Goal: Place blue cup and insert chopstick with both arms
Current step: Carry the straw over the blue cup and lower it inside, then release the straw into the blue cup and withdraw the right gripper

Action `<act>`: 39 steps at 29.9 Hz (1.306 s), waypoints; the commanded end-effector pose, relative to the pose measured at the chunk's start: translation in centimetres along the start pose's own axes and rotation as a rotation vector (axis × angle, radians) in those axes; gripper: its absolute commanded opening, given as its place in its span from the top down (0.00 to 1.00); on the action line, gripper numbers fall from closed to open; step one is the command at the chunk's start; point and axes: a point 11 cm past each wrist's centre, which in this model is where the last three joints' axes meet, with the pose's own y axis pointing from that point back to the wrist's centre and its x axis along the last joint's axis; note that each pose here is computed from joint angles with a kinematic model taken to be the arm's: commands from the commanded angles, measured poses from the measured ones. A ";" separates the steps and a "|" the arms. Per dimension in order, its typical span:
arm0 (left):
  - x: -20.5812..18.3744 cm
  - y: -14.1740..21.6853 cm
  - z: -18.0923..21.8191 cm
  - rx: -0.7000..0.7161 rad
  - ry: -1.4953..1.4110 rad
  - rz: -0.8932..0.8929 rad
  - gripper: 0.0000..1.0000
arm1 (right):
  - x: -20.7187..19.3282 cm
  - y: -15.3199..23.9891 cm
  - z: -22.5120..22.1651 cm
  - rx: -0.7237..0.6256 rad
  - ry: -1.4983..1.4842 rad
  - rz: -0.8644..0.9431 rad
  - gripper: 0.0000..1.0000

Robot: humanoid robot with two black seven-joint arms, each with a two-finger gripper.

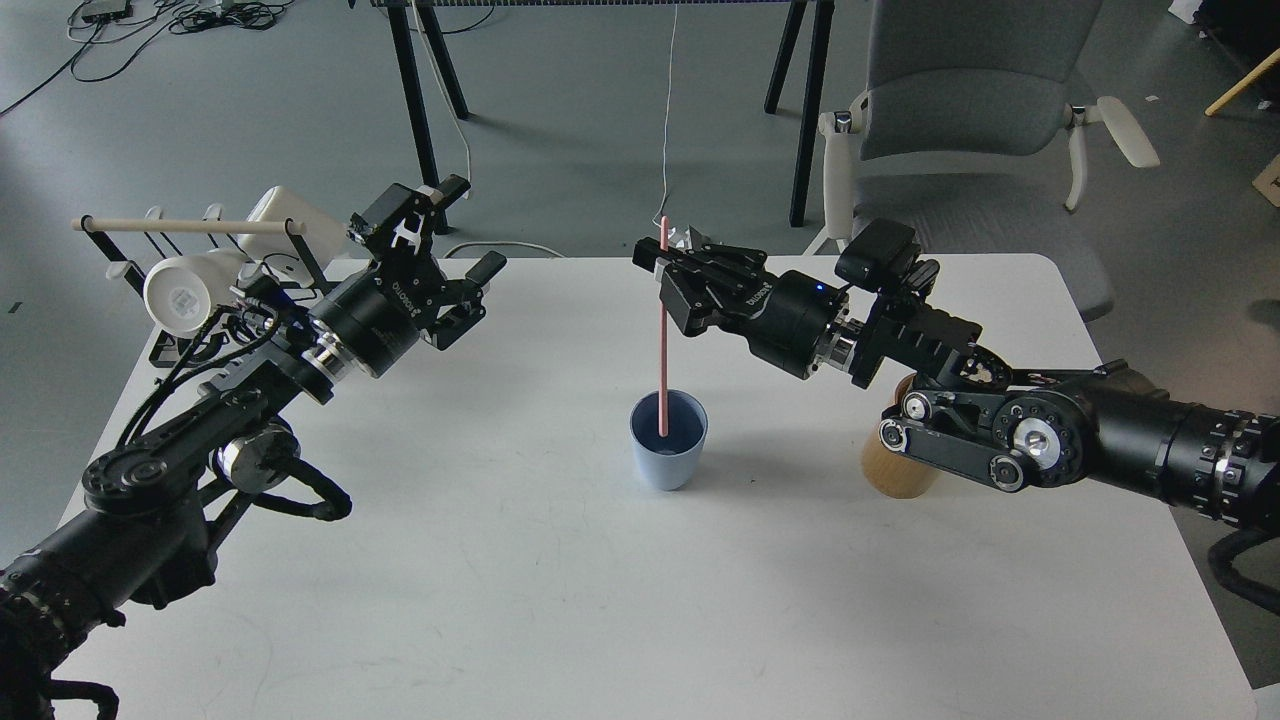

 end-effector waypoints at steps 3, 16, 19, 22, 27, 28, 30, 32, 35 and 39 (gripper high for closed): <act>0.0 0.0 0.0 0.000 -0.001 0.001 0.03 | -1.0 -0.1 0.4 -0.011 0.020 -0.032 0.99; 0.2 0.1 0.1 0.001 -0.004 0.004 0.03 | -1.3 -0.4 0.1 -0.004 0.016 -0.034 0.67; 0.2 0.1 0.1 0.001 -0.004 0.004 0.03 | -1.2 -0.4 0.1 -0.004 0.013 -0.031 0.54; 0.3 0.2 0.1 0.001 -0.005 0.005 0.03 | -0.8 -0.4 0.0 -0.008 -0.003 -0.012 0.39; 0.3 0.2 0.2 -0.001 -0.007 0.006 0.03 | 1.1 -0.9 -0.8 -0.004 -0.079 0.069 0.18; 0.3 0.1 0.3 -0.004 -0.003 0.007 0.03 | 1.8 -0.9 -0.6 -0.018 -0.110 0.099 0.17; 0.4 0.1 0.5 -0.016 0.013 0.016 0.03 | 3.1 -1.0 -0.2 -0.050 -0.177 0.160 0.17; 0.6 -0.2 1.0 -0.036 0.031 0.025 0.02 | 4.9 -1.3 0.3 -0.080 -0.241 0.239 0.17; 1.1 -0.4 2.0 -0.073 0.055 0.044 0.02 | 8.8 -0.5 2.0 -0.138 -0.346 0.399 0.16; 1.8 -0.8 4.0 -0.135 0.067 0.066 0.02 | 11.6 1.1 3.3 -0.188 -0.524 0.561 0.08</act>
